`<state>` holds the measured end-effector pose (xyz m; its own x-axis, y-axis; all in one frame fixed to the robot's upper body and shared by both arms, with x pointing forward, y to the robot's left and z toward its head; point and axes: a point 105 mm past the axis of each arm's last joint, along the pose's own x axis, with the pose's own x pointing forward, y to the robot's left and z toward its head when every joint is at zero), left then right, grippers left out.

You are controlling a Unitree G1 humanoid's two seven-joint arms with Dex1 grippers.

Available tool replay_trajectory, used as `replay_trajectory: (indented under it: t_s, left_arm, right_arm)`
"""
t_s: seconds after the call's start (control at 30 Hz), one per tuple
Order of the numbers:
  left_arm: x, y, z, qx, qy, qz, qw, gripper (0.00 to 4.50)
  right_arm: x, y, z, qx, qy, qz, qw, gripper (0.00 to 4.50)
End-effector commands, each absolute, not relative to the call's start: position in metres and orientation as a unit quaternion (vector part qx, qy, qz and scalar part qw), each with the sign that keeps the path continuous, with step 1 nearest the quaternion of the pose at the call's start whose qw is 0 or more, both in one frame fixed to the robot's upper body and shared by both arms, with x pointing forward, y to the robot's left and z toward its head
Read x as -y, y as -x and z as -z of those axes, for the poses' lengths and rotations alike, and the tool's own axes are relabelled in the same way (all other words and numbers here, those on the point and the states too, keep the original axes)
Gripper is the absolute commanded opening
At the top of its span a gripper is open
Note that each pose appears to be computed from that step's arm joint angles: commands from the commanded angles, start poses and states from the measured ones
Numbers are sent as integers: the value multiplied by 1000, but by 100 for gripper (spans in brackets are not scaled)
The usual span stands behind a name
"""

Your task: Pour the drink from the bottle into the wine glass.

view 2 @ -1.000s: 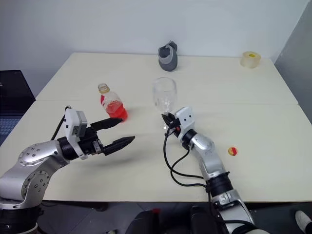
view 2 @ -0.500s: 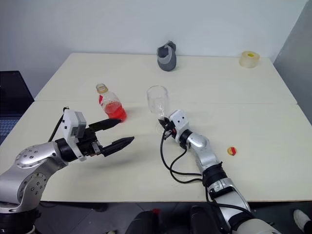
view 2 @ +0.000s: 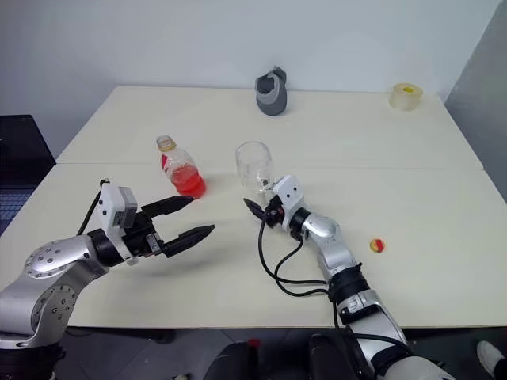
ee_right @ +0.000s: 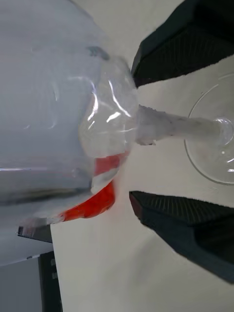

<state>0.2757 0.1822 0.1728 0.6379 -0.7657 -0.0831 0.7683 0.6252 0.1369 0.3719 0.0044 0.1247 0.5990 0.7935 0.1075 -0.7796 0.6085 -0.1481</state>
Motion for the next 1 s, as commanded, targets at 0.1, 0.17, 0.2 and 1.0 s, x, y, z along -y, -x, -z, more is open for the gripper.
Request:
replay_trajectory:
  t_s: [0.1,0.17,0.2,1.0]
  left_arm:
    - [-186,-276,-180,16,-87,417,905,450]
    - [-186,-278,-179,18,-86,414,906,450]
    - [-185,-278,-179,20,-85,413,907,450]
    - [-205,-303,-145,46,-74,227,970,450]
  right_arm:
    - [-2,-358,-137,98,44,-457,883,446]
    - [2,-353,-133,87,48,-460,882,446]
    - [4,-351,-132,83,49,-460,883,446]
    - [111,-236,-203,34,96,-469,878,446]
